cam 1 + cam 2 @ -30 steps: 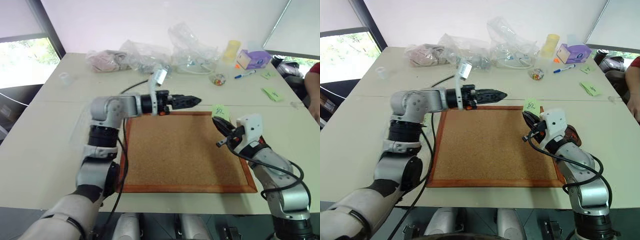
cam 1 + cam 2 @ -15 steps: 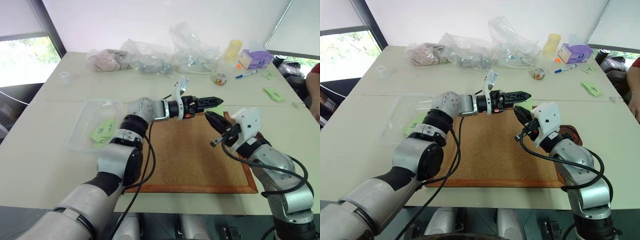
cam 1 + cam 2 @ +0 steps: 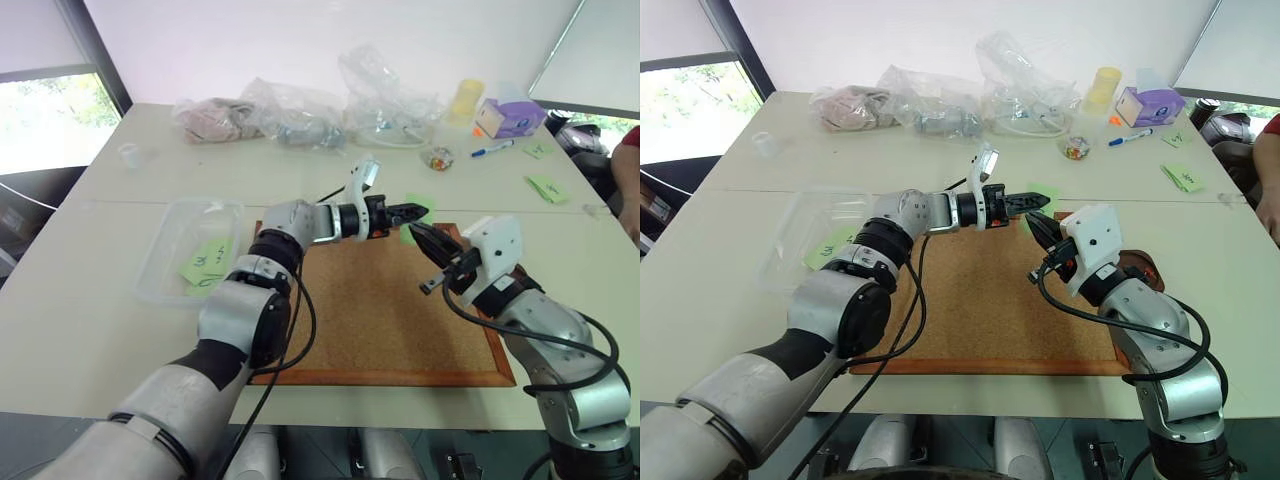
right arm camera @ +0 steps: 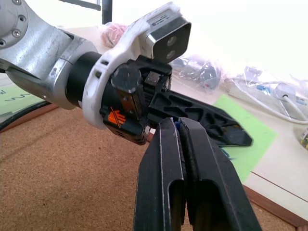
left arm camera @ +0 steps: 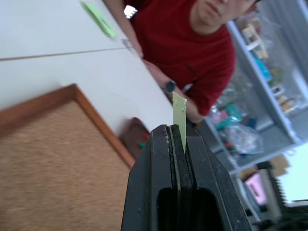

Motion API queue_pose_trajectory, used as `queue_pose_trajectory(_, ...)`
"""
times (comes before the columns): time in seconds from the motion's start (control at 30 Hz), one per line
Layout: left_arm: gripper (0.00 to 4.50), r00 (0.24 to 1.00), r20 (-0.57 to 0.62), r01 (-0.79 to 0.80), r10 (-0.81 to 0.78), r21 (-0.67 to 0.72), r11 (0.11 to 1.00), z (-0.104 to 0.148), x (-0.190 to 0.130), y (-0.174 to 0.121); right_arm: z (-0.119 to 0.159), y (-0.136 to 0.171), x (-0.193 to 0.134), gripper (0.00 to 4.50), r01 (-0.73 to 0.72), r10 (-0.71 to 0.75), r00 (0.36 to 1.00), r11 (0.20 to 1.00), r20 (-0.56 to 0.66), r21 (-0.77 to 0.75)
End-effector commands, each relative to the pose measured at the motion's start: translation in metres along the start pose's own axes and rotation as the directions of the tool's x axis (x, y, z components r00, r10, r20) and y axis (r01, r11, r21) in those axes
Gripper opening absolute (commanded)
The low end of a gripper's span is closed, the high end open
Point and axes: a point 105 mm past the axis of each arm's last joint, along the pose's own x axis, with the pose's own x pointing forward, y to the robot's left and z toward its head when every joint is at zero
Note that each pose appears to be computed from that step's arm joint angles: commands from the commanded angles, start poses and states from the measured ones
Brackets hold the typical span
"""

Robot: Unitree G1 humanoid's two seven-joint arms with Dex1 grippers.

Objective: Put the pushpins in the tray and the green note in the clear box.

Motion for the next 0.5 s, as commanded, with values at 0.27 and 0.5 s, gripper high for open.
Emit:
queue_pose_trajectory(0.27, 0.04, 0.998, 0.032, 0.055, -0.056, 0.047, 0.997, 0.016, -0.024, -0.003, -0.018, -0.065, -0.037, 0.00, 0.410, -0.407, 0.912, 0.910, -0.053, 0.060)
queue_pose_trajectory(0.5, 0.04, 0.993, 0.017, 0.112, -0.121, 0.266, 0.957, 0.005, -0.043, -0.028, -0.079, -0.098, -0.069, 0.00, 0.537, -0.543, 0.800, 0.838, -0.257, -0.097)
